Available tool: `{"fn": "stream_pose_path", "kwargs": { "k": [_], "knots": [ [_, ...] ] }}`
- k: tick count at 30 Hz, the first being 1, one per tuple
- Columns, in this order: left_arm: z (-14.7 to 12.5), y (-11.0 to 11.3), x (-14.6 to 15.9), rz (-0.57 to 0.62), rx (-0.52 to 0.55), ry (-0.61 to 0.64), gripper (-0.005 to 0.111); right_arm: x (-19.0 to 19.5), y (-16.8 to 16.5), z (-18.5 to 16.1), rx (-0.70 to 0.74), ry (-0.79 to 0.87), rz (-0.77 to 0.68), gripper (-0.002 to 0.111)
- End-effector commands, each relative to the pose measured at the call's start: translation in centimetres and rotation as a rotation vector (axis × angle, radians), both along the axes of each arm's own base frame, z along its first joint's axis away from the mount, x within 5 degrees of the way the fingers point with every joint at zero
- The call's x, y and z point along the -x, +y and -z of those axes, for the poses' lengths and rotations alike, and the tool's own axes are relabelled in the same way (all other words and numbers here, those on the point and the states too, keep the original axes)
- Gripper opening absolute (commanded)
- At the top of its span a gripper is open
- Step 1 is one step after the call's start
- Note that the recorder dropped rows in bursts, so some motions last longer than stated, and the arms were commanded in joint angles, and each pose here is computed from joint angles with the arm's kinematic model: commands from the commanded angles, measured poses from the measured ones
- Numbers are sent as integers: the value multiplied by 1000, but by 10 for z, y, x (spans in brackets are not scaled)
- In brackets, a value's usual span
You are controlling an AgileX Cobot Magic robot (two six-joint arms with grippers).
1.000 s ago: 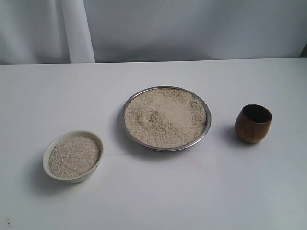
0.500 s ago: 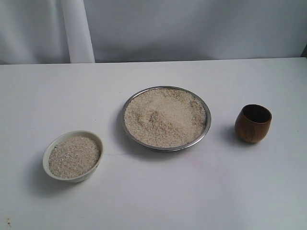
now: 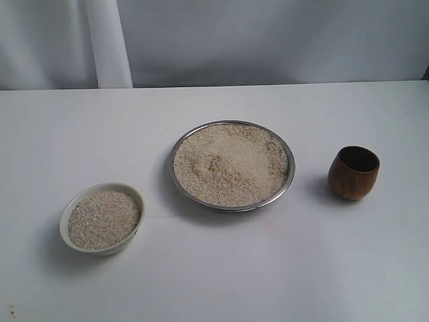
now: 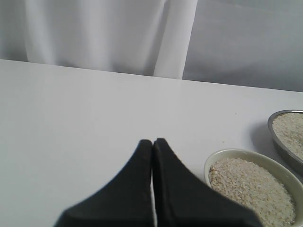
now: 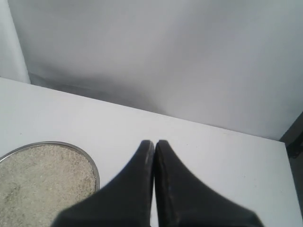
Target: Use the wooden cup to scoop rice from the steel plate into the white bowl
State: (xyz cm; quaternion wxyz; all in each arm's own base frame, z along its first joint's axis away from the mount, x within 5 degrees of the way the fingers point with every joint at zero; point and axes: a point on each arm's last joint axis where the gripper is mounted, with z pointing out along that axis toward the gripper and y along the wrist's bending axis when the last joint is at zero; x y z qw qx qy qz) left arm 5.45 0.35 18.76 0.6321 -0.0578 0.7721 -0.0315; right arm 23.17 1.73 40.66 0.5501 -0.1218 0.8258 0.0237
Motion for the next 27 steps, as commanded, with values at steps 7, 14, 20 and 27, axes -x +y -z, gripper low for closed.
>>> {"fn": "stream_pose_path", "kwargs": {
  "k": [7, 14, 20, 27],
  "knots": [
    [0, -1, 0, 7, 10, -6, 0, -8, 1, 75, -6, 8, -13, 0],
    [0, -1, 0, 7, 10, -6, 0, -8, -10, 103, 3, -48, 114, 0],
    [0, -1, 0, 7, 10, -6, 0, -8, -13, 112, -24, -40, 174, 0],
    [0, -1, 0, 7, 10, -6, 0, -19, -8, 131, -37, 57, 135, 0]
  ]
}}
